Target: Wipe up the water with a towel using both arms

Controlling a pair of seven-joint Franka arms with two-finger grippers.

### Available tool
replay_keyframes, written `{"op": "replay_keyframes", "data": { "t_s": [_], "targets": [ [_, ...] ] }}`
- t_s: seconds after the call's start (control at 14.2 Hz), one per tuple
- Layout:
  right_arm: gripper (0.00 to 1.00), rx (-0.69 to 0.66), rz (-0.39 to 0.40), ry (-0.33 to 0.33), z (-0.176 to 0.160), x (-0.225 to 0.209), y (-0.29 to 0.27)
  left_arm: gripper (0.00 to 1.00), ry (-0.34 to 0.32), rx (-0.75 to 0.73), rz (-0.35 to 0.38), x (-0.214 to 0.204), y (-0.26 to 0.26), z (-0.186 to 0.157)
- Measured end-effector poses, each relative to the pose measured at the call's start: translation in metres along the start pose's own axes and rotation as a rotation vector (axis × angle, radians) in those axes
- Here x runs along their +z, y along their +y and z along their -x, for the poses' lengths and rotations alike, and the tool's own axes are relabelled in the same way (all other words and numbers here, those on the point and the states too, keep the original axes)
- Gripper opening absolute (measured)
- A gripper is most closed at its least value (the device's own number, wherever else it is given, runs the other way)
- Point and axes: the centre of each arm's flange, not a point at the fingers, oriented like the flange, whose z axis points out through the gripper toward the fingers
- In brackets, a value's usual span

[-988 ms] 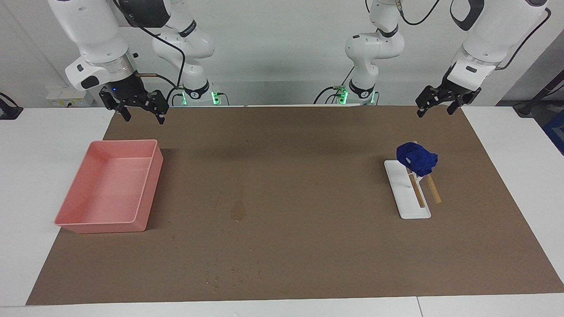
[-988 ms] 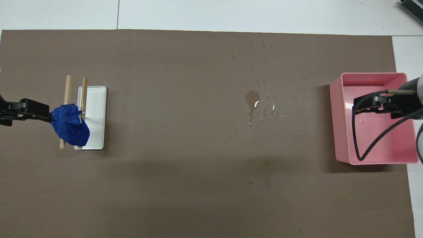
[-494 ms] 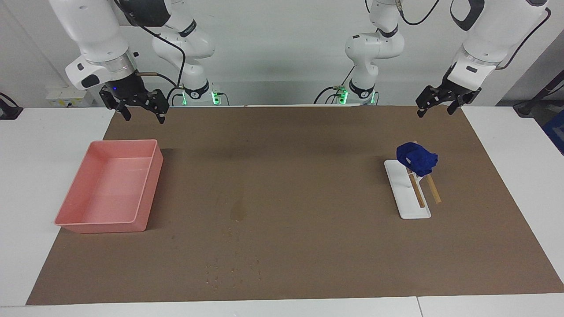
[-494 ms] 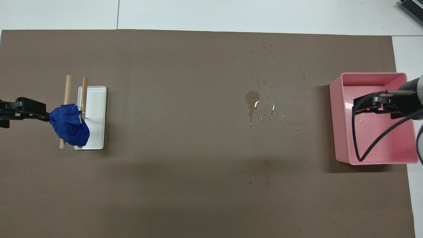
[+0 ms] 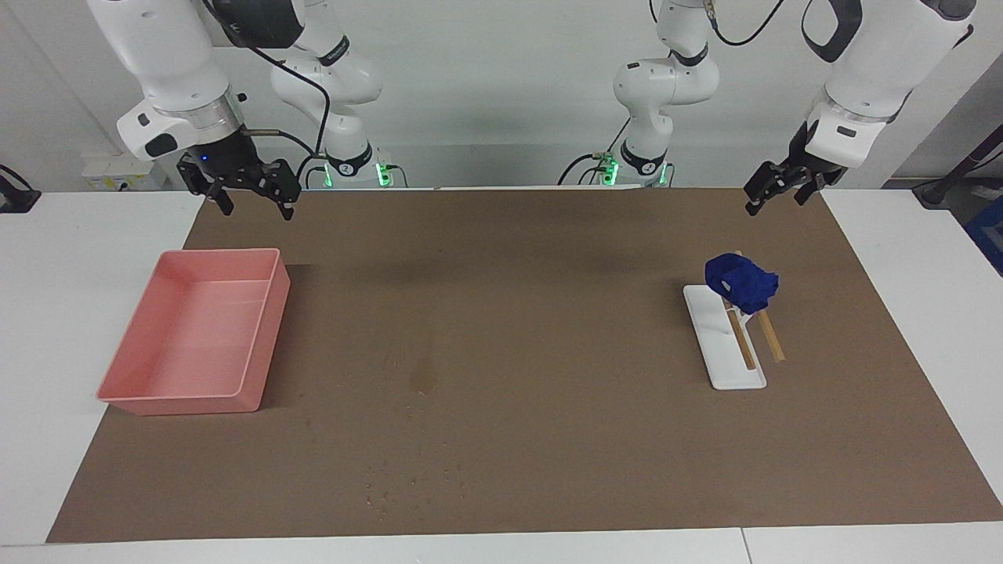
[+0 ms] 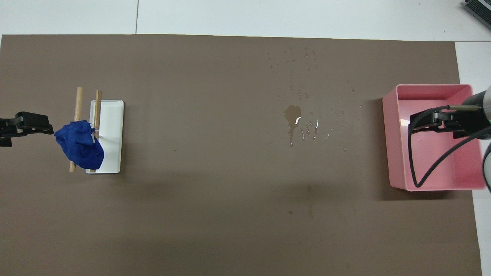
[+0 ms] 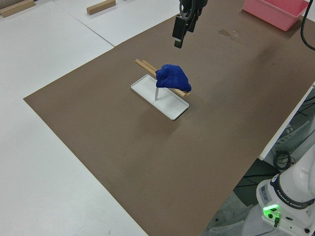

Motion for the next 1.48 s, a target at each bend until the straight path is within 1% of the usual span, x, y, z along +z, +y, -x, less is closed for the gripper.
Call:
{"op": "replay_keyframes", "data": {
  "t_s": [0.14,0.28,0.64,0.99,1.41,1.48],
  "targets": [
    [1.0,0.0,0.0,0.0,0.0,0.0,0.0,1.0,0.029,-0.023,0.003,0.02,-0.012,0.0],
    [1.0,0.0,0.0,0.0,0.0,0.0,0.0,1.0,0.044,-0.046,0.005,0.041,-0.017,-0.001],
    [1.0,0.0,0.0,0.0,0.0,0.0,0.0,1.0,0.057,-0.214,0.014,0.092,-0.017,-0.004],
    [1.0,0.0,0.0,-0.002,0.001,0.001,0.0,1.0,0.074,-0.41,0.027,0.105,-0.013,-0.006],
    [1.0,0.0,0.001,-0.008,0.002,0.003,0.0,1.0,0.084,-0.457,0.035,0.133,-0.009,0.002],
    [1.0,0.0,0.001,-0.008,0.002,0.003,0.0,0.89,0.085,-0.466,0.036,0.134,-0.009,0.002]
  ]
}}
